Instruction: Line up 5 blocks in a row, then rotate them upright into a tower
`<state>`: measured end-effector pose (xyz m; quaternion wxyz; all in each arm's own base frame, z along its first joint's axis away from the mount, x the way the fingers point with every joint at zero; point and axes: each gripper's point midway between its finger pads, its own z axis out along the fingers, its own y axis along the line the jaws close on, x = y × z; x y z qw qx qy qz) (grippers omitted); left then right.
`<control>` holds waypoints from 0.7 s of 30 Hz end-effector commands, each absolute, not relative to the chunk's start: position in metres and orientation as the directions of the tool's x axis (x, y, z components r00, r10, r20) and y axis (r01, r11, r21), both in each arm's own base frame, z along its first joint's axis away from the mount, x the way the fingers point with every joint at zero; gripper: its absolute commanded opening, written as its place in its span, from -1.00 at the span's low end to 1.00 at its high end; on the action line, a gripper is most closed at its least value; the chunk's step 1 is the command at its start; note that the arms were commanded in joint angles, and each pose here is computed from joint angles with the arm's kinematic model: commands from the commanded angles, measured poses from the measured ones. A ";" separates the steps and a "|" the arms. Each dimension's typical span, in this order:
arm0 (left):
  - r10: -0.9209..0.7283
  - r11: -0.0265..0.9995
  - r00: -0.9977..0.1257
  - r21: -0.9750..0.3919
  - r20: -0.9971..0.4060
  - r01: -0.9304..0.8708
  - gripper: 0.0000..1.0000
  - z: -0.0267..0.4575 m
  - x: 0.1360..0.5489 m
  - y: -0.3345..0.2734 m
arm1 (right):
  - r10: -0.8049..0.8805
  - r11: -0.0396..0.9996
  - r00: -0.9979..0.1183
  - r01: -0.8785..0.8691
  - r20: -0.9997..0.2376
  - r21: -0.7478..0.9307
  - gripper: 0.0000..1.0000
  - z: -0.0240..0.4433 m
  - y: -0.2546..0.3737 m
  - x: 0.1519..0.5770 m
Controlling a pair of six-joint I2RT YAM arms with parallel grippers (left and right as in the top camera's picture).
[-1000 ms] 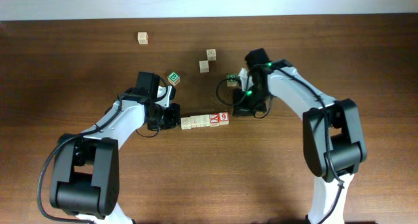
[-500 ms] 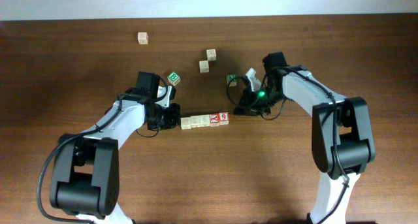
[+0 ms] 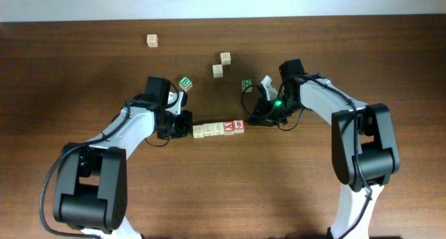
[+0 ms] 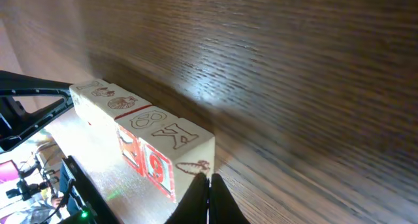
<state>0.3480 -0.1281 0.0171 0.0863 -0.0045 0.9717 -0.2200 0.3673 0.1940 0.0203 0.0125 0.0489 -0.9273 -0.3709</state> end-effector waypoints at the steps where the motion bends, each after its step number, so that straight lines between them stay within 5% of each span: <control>1: -0.054 0.905 -0.987 -0.426 -0.148 0.014 -1.00 0.012 0.345 -0.128 | -0.114 0.708 -0.993 -0.082 0.000 0.701 -0.91 0.018 0.206 0.361; 21: -0.054 0.905 -0.987 -0.426 -0.148 0.014 -1.00 0.012 0.345 -0.128 | -0.109 0.723 -0.994 -0.073 0.008 0.687 -0.91 0.011 0.204 0.358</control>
